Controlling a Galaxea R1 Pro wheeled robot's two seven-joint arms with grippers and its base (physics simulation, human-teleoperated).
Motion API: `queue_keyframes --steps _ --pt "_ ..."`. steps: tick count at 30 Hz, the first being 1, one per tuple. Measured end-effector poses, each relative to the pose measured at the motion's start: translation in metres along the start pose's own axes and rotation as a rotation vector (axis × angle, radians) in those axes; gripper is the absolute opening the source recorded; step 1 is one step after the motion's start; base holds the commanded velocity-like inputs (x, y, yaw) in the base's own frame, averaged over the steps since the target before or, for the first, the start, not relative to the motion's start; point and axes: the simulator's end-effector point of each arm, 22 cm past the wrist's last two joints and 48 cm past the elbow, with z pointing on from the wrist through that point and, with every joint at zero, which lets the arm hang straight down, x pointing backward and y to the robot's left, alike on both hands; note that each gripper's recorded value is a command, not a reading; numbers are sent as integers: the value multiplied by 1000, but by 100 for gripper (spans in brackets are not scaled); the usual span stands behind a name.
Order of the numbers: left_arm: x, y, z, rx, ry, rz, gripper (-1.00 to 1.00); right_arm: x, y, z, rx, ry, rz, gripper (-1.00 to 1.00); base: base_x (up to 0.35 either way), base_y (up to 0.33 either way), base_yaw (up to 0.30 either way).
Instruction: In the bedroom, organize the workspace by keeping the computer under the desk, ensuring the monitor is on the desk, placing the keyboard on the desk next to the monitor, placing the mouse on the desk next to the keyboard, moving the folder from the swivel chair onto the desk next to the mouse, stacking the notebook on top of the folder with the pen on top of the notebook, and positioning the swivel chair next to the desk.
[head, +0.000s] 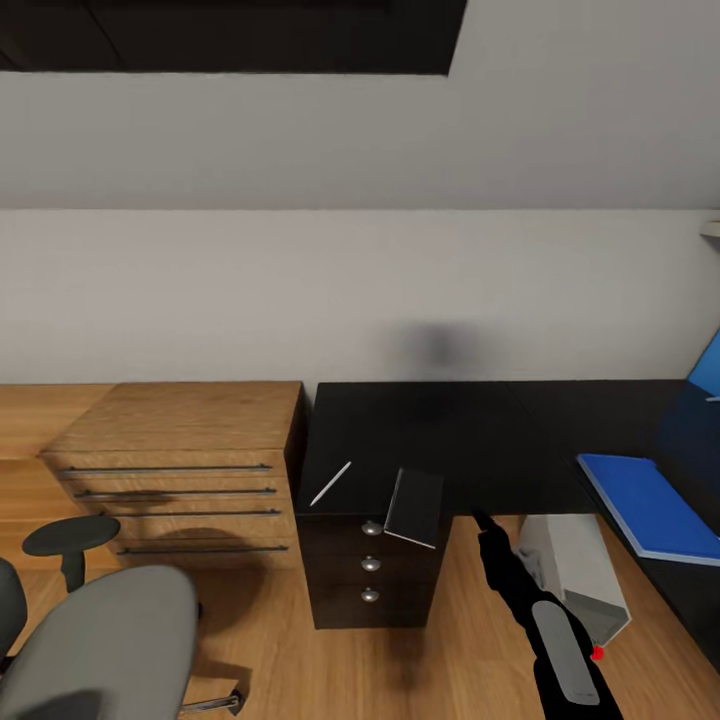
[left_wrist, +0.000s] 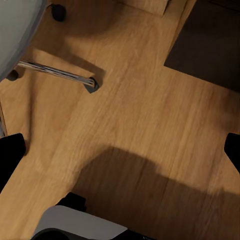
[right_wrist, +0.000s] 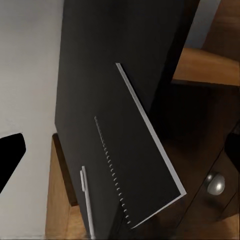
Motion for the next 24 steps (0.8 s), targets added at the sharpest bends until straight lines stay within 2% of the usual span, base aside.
queue_keyframes --steps 4,15,24 --pt "2 0 5 1 -3 -1 100 14 -9 5 4 29 -6 100 0 0 0" --pt "9 -1 18 1 -5 -2 100 54 -13 16 -44 106 -35 100 0 0 0" --pt "16 -1 29 2 -6 0 100 66 -23 22 -52 128 -48 100 0 0 0"
